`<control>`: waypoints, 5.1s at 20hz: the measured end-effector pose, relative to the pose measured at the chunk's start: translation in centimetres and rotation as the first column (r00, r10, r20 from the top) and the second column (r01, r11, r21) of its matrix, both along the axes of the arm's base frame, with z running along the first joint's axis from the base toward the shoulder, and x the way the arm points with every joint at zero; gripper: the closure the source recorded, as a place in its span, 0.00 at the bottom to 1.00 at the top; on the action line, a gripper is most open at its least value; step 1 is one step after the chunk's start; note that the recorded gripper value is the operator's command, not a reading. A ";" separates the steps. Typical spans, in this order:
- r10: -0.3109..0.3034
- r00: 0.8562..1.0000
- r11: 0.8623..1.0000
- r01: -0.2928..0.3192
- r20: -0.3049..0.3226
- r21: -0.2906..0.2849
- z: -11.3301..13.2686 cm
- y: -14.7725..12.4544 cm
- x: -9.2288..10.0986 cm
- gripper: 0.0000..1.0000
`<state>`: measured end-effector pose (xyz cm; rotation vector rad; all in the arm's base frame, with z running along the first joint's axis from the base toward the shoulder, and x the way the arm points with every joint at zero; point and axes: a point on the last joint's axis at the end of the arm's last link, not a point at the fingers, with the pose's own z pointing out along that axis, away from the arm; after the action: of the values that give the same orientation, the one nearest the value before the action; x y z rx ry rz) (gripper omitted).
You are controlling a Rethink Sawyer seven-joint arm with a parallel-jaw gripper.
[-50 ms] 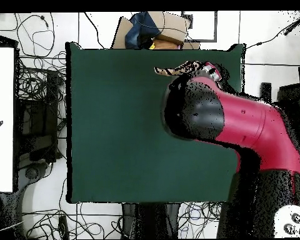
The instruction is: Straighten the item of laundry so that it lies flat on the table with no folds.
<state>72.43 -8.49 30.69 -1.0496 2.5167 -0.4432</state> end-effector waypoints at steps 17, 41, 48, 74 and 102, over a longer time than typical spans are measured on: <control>-0.005 0.997 1.000 0.007 0.074 -0.027 -4.1 0.9 -0.4 1.00; -0.010 0.997 0.997 0.017 0.082 -0.077 -7.2 4.2 -1.7 1.00; -0.013 0.998 0.997 0.018 0.064 -0.081 -8.5 4.7 -3.5 1.00; -0.065 0.997 0.997 0.066 0.036 -0.041 -15.0 7.5 -12.0 1.00; -0.279 0.951 0.957 0.263 0.138 0.118 -17.1 14.7 -22.5 1.00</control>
<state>49.88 6.20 13.58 -0.6088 2.5226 -0.4509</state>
